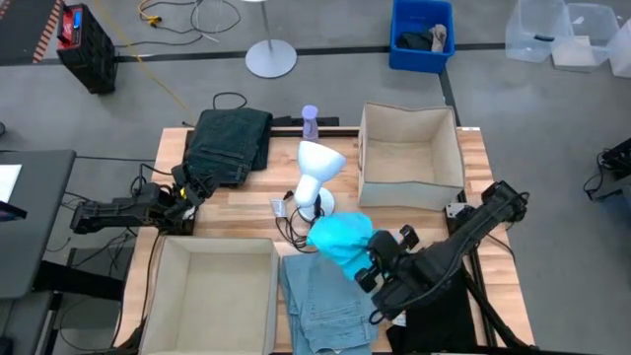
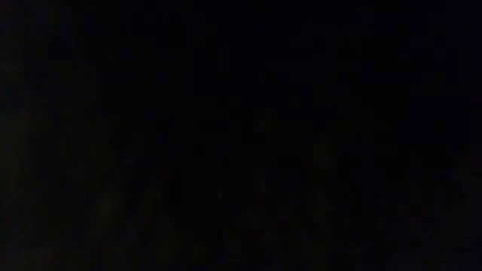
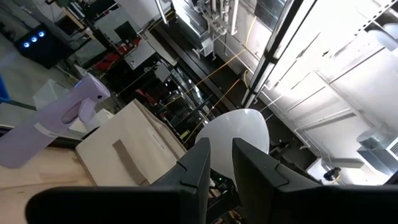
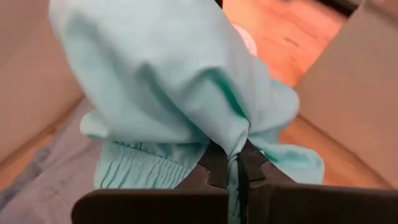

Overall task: Sort clothes
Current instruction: Put the light blue shorts into the top laundry organizer

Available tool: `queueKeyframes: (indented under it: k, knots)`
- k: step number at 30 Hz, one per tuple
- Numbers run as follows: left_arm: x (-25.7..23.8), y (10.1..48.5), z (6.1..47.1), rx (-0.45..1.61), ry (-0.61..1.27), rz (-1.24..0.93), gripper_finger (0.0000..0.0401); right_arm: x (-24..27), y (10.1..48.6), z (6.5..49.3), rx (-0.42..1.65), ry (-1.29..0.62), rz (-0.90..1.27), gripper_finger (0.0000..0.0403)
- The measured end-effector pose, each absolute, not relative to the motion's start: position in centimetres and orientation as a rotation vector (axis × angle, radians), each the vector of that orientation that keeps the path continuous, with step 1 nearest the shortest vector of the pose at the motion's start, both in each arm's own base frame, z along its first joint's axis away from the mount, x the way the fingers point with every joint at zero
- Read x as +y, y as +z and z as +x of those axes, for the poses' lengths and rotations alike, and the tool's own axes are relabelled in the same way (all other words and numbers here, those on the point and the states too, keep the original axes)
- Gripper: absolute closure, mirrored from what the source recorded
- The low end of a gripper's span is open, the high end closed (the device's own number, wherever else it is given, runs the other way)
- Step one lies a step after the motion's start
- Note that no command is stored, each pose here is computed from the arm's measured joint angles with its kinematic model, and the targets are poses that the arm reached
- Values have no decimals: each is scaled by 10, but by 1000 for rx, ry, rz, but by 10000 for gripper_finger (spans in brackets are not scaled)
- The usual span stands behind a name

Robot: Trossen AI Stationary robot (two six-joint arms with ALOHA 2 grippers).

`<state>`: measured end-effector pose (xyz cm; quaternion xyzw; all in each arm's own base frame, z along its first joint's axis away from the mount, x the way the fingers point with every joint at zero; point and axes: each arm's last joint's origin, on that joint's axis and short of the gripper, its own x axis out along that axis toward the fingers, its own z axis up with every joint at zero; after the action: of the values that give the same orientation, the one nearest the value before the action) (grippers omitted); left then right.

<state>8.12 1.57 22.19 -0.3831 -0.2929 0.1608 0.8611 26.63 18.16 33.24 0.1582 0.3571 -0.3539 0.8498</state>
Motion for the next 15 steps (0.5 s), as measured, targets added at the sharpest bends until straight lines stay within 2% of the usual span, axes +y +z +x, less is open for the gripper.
queueKeyframes:
  k: [10, 15]
  knots:
    - [16, 222, 81, -613, 334, -803, 336, 167, 392, 217, 682, -548, 349, 397]
    - [16, 222, 81, -613, 333, -804, 336, 156, 415, 190, 552, -511, 340, 397]
